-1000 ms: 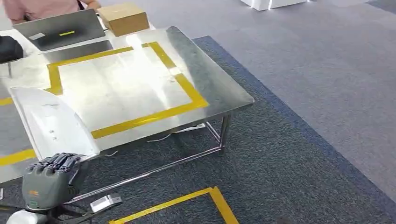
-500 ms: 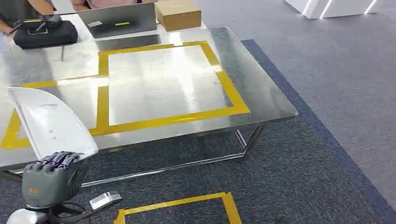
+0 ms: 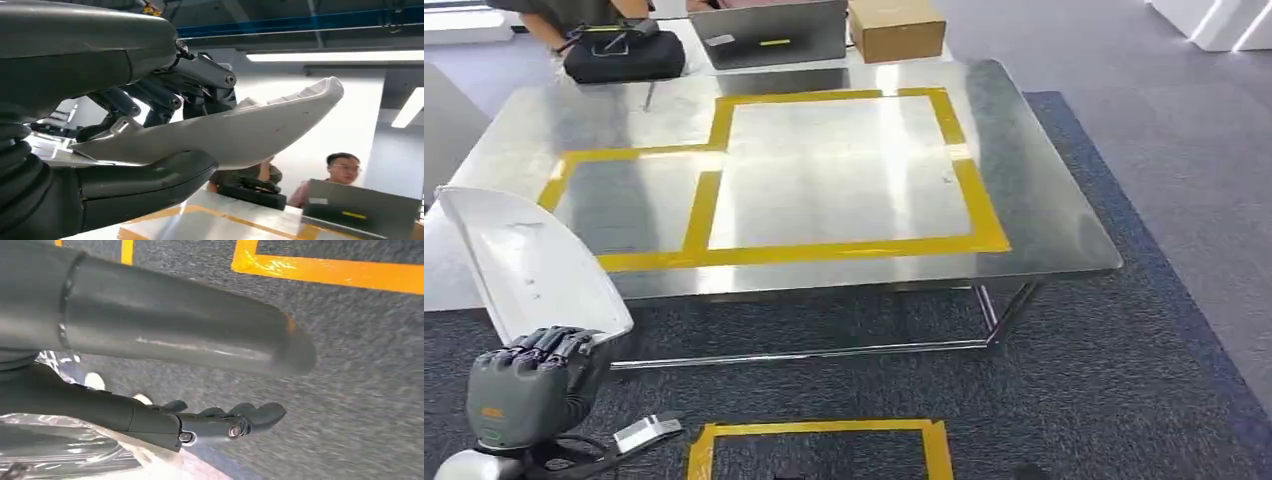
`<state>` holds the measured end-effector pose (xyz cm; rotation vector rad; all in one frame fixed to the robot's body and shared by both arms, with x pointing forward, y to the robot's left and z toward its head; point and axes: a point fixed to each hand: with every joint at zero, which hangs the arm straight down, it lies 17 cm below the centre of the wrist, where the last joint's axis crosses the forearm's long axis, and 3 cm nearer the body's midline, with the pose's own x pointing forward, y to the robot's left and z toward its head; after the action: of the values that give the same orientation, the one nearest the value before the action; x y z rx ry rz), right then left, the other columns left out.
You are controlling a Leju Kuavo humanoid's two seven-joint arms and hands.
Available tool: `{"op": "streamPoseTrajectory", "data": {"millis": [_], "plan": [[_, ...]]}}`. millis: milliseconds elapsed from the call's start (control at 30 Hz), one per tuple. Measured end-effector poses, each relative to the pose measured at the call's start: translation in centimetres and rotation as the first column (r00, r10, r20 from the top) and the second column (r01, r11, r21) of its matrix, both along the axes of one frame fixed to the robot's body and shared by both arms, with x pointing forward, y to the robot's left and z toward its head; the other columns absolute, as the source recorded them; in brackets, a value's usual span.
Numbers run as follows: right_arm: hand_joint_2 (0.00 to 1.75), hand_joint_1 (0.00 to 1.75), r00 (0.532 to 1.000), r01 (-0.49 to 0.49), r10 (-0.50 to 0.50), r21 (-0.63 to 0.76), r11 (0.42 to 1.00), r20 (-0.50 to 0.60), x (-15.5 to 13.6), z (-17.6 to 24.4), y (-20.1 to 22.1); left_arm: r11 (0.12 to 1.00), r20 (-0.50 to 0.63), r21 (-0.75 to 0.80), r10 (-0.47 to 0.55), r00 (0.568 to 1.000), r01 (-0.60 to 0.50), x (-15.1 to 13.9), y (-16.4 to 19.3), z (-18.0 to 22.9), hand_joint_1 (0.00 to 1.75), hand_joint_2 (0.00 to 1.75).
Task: Take the parts from the cabinet and place them on the table.
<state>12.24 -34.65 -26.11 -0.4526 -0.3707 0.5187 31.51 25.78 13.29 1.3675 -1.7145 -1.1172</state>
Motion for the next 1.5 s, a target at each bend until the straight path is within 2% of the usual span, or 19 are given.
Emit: {"op": "streamPoseTrajectory", "data": {"millis": [533, 800, 1033, 1267, 1500], "plan": [[0.0, 0.0, 1.0, 0.016, -0.016, 0.03, 0.999, 0.01, 0.4, 0.0, 0.4, 1.0, 0.005, 0.006, -0.002, 1.0, 0.002, 0.1, 0.1, 0.1, 1.75, 1.75], [0.0, 0.0, 1.0, -0.007, 0.007, 0.047, 0.999, 0.002, 0.4, -0.1, 1.1, 1.0, 0.035, 0.021, -0.017, 0.999, 0.016, 1.5, -0.3, 1.1, 1.75, 1.75], [0.0, 0.0, 0.999, -0.041, 0.042, 0.071, 0.997, -0.005, 1.1, -0.1, 2.2, 0.998, 0.013, 0.057, -0.021, 1.0, 0.021, 4.3, -0.6, 0.7, 1.75, 1.75], [0.0, 0.0, 0.998, -0.062, 0.063, 0.084, 0.994, -0.009, 2.0, -0.1, 3.1, 0.996, -0.031, 0.087, 0.012, 0.999, -0.009, 8.8, -0.4, -0.3, 1.75, 1.75], [0.0, 0.0, 0.996, -0.085, 0.087, 0.083, 0.993, -0.019, 2.1, -0.2, 3.6, 0.994, -0.051, 0.104, 0.029, 0.998, -0.023, 11.2, -0.5, -0.8, 1.75, 1.75]]}}
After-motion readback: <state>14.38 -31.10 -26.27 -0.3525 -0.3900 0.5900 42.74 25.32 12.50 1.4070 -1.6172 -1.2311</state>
